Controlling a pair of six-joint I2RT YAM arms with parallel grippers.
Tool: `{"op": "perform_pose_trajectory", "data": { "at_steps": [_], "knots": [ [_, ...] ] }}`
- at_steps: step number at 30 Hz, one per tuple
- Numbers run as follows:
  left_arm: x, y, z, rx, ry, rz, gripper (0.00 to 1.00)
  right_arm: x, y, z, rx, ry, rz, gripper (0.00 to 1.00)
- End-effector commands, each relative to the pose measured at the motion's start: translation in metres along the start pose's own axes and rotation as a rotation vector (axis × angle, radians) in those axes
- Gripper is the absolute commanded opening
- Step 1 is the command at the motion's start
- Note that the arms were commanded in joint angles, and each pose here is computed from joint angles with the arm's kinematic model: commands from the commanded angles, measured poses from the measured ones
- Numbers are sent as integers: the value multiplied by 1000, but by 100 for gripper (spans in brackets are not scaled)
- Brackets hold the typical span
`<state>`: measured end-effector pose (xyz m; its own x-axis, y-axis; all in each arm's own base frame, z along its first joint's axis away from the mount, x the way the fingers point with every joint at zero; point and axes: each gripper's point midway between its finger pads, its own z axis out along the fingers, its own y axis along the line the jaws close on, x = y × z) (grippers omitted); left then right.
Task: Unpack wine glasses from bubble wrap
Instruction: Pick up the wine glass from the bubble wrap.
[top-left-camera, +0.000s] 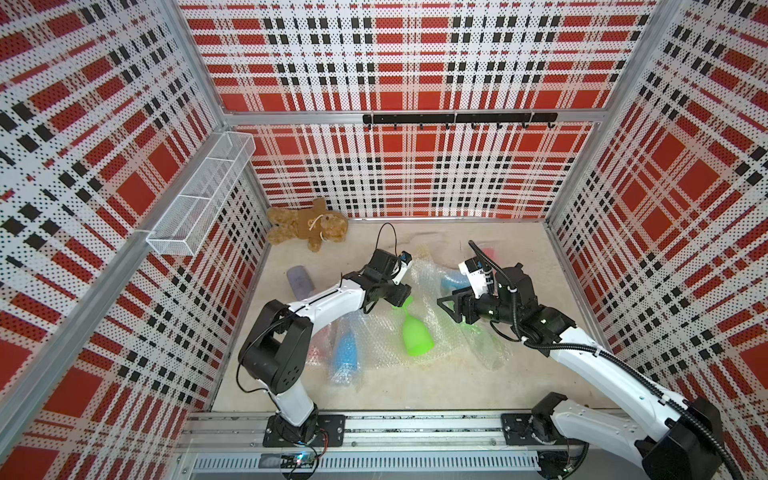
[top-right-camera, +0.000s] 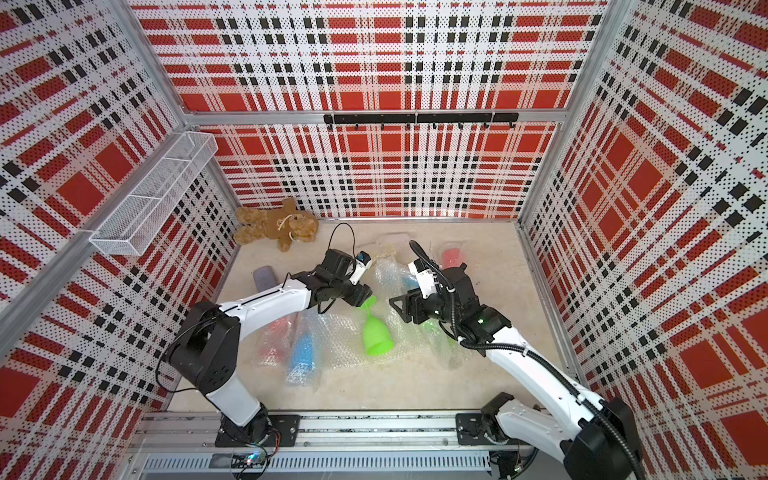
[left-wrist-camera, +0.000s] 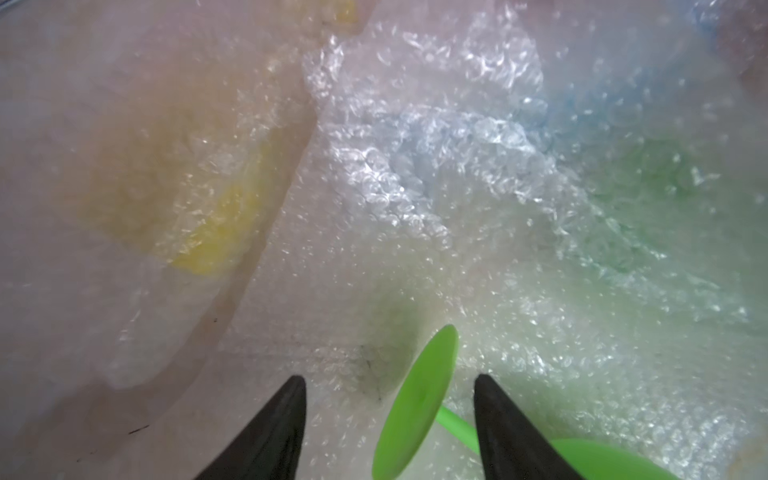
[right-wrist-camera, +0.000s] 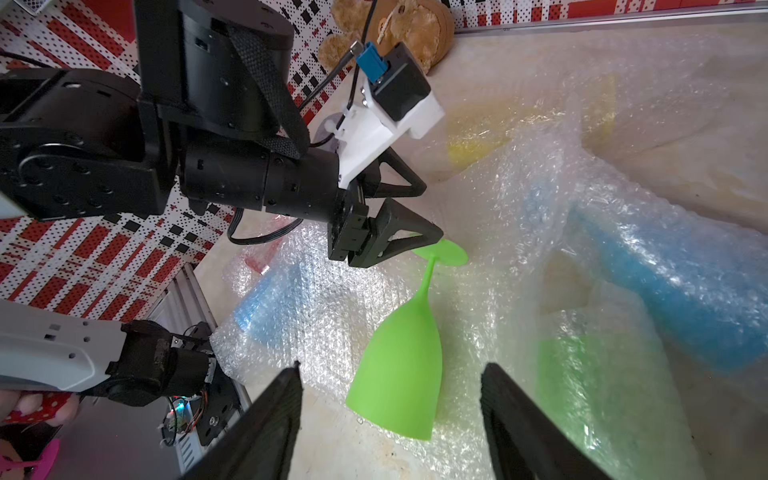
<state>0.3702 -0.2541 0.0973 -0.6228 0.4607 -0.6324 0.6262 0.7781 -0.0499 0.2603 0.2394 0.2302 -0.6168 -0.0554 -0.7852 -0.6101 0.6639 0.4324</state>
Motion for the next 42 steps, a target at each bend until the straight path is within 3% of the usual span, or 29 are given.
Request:
{"op": "perform_pose_trajectory", "data": {
  "at_steps": [1,7,12,17,25,29,36,42],
  "knots": [
    [0,-11,11,55,0,5,66,-2,1,-6,-8,-10,-27,71],
    [18,-18,22,74,41,8,61,3,-4,-2,7,3,-19,71],
    [20,-20,25,100,51,-5,46,3,-6,2,9,5,-11,70],
    [20,-18,26,110,52,-17,24,2,-8,3,28,8,-11,69],
    [8,-17,18,147,18,-39,8,-6,-7,-3,40,-4,-12,69],
    [-5,-19,3,150,-19,-48,0,-18,-4,-11,59,-28,-27,68],
    [-33,-20,-47,142,-150,-66,0,-49,2,-36,106,-122,-50,67],
    [-45,-17,-94,235,-296,-178,0,-70,-4,-58,186,-225,-20,68]
  ]
}}
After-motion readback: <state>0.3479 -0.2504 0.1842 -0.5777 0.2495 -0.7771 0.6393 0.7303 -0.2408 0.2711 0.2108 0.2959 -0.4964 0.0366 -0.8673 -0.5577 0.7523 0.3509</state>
